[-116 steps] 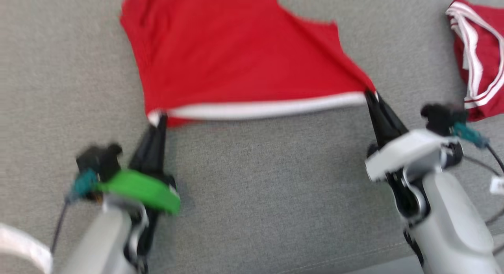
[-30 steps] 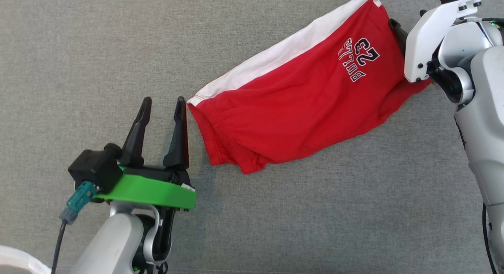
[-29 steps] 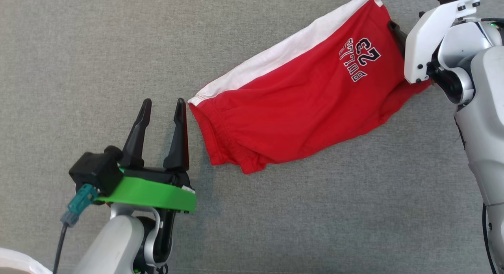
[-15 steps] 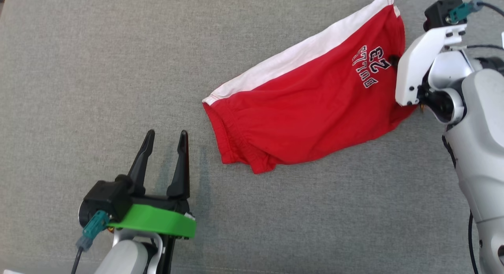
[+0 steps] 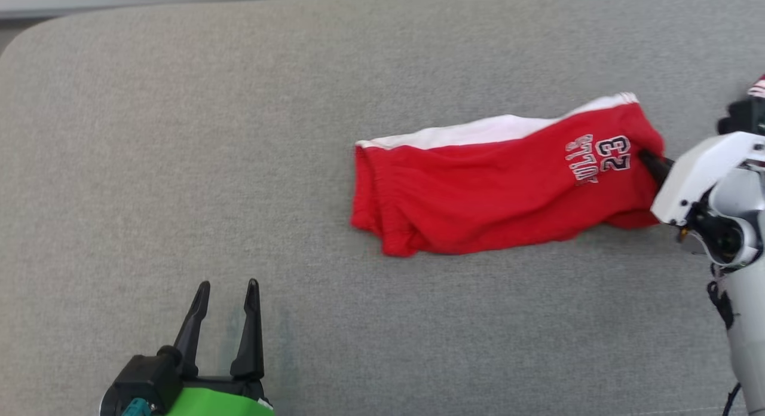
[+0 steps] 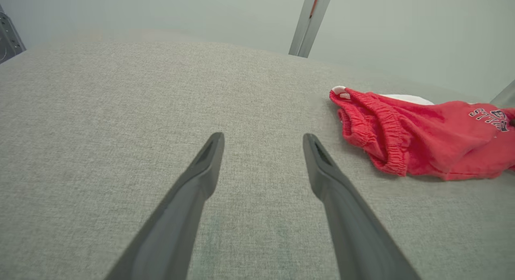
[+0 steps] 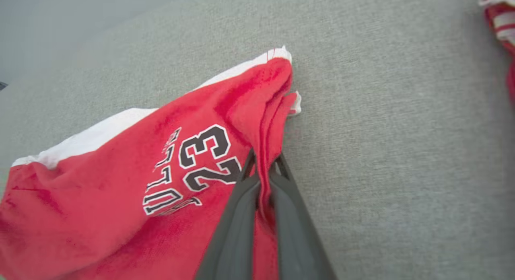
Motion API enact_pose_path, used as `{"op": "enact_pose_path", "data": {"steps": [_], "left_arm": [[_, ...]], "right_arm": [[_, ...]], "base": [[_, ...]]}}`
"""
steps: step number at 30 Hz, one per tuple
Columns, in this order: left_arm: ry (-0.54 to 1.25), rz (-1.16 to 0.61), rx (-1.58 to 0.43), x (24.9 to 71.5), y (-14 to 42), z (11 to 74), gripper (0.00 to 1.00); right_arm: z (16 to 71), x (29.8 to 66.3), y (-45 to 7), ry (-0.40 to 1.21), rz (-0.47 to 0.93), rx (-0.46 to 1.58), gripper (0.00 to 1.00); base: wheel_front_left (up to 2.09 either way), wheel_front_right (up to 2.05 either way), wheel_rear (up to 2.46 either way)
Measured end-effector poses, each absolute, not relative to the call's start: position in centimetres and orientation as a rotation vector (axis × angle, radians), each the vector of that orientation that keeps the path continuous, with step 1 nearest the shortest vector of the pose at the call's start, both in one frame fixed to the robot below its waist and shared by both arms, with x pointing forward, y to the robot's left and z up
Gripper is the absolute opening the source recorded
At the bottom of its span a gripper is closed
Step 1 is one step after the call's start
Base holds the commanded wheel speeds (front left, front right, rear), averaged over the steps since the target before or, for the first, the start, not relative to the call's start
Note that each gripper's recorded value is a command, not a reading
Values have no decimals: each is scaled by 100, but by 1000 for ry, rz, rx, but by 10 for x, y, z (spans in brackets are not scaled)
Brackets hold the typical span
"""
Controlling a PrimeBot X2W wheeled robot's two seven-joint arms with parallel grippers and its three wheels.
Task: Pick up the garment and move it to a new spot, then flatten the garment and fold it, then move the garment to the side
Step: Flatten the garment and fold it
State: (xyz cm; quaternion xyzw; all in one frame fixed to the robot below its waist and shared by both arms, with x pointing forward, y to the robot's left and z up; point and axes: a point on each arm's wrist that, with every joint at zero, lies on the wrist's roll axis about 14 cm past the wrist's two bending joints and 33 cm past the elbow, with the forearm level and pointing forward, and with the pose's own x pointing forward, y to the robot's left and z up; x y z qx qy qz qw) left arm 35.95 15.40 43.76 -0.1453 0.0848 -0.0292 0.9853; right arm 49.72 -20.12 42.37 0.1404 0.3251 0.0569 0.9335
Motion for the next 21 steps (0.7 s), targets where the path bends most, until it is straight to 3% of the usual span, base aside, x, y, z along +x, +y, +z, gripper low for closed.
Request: {"op": "enact_pose_path", "data": {"steps": [4, 8, 13, 17, 21], "left_arm": [[153, -86, -317, 358, 142, 442, 100], [152, -109, -340, 352, 132, 443, 100], [159, -93, -367, 347, 132, 440, 100], [173, -87, -389, 345, 130, 435, 100], [173, -76, -393, 344, 132, 434, 100]], "right_arm": [[452, 493, -238, 564, 29, 290, 0], [490, 501, -235, 471, 53, 259, 0], [522, 514, -166, 442, 248, 182, 0], [497, 498, -91, 578, 443, 112, 0], [463, 477, -50, 691, 543, 67, 0]], "base": [[0, 0, 0], [0, 0, 0], [0, 0, 0], [0, 0, 0], [0, 0, 0]]}}
